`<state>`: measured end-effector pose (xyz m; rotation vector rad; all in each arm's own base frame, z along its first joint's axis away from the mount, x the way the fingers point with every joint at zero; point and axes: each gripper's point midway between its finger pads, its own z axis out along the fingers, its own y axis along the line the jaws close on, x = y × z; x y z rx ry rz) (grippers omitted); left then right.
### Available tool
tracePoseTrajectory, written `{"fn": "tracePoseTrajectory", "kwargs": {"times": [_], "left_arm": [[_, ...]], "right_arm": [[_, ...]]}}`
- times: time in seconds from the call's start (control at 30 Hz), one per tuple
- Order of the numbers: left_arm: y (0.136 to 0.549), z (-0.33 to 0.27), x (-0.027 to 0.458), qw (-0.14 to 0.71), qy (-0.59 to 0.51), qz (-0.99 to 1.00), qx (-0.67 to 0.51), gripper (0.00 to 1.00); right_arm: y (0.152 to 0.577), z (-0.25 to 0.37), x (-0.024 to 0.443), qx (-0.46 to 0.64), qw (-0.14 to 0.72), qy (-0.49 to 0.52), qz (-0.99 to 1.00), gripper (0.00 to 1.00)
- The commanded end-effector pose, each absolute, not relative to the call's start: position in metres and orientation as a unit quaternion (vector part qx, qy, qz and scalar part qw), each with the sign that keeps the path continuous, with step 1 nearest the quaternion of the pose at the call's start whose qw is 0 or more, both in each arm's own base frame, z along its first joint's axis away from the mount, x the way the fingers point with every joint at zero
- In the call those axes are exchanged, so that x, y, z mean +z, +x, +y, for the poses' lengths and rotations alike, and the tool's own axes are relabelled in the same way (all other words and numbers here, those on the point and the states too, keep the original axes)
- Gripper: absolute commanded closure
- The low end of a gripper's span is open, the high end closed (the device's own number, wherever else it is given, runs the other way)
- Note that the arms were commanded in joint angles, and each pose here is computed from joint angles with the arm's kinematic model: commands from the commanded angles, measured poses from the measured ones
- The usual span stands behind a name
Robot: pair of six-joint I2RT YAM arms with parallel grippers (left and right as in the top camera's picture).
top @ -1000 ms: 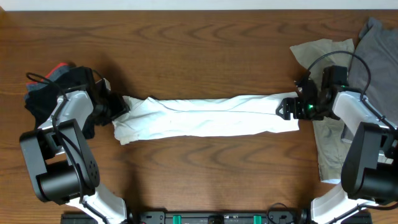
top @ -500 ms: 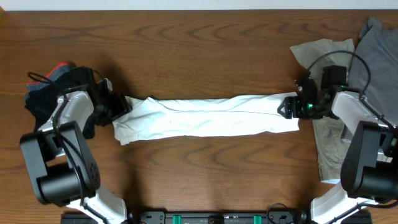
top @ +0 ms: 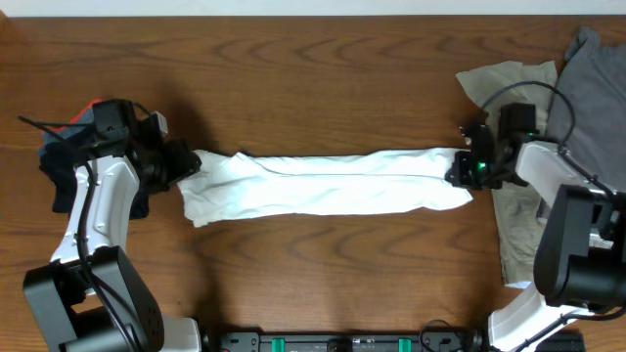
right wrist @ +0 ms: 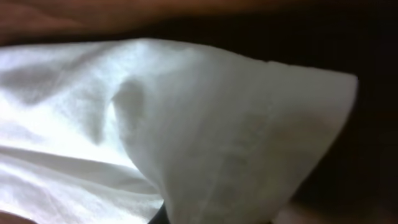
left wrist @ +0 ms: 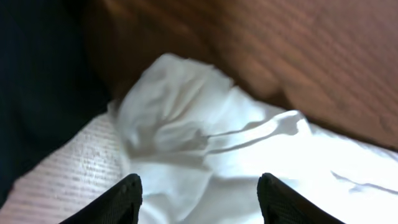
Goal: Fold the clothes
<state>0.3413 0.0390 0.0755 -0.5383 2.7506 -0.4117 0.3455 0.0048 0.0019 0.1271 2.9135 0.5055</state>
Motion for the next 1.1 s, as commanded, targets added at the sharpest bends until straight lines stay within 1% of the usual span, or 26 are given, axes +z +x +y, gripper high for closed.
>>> {"fn": "tracePoseTrajectory", "kwargs": {"times": [0.0,0.1,0.17,0.23,0.33,0.5,0.77,1.07], "left_arm": [[0.335,0.035,0.076,0.146,-0.181,0.962,-0.146,0.38],[0.333,0.035,0.076,0.142,-0.181,0.962,-0.146,0.39],[0.333,0.035,0.076,0.142,-0.181,0.962,-0.146,0.41],[0.333,0.034,0.076,0.141,-0.181,0.962,-0.147,0.42],[0.331,0.029,0.075,0.136,-0.175,0.964,-0.148,0.42],[0.332,0.015,0.075,0.132,-0.154,0.968,-0.15,0.42],[0.328,0.001,0.074,0.12,-0.137,0.971,-0.153,0.42],[0.325,-0.007,0.073,0.111,-0.129,0.973,-0.155,0.42]], "right_arm": [[0.363,-0.04,0.033,0.118,0.129,0.101,0.979,0.99],[0.365,-0.057,0.064,0.105,0.147,0.117,0.977,0.99],[0.365,-0.059,0.082,0.104,0.153,0.117,0.976,0.99],[0.365,-0.054,0.096,0.106,0.151,0.111,0.976,0.99],[0.362,-0.024,0.11,0.135,0.135,0.083,0.978,0.99],[0.358,0.041,0.111,0.162,0.111,0.028,0.98,0.99],[0.355,0.142,0.113,0.184,0.119,-0.041,0.975,0.99],[0.342,0.218,0.076,0.176,0.097,-0.098,0.975,0.99]]}}
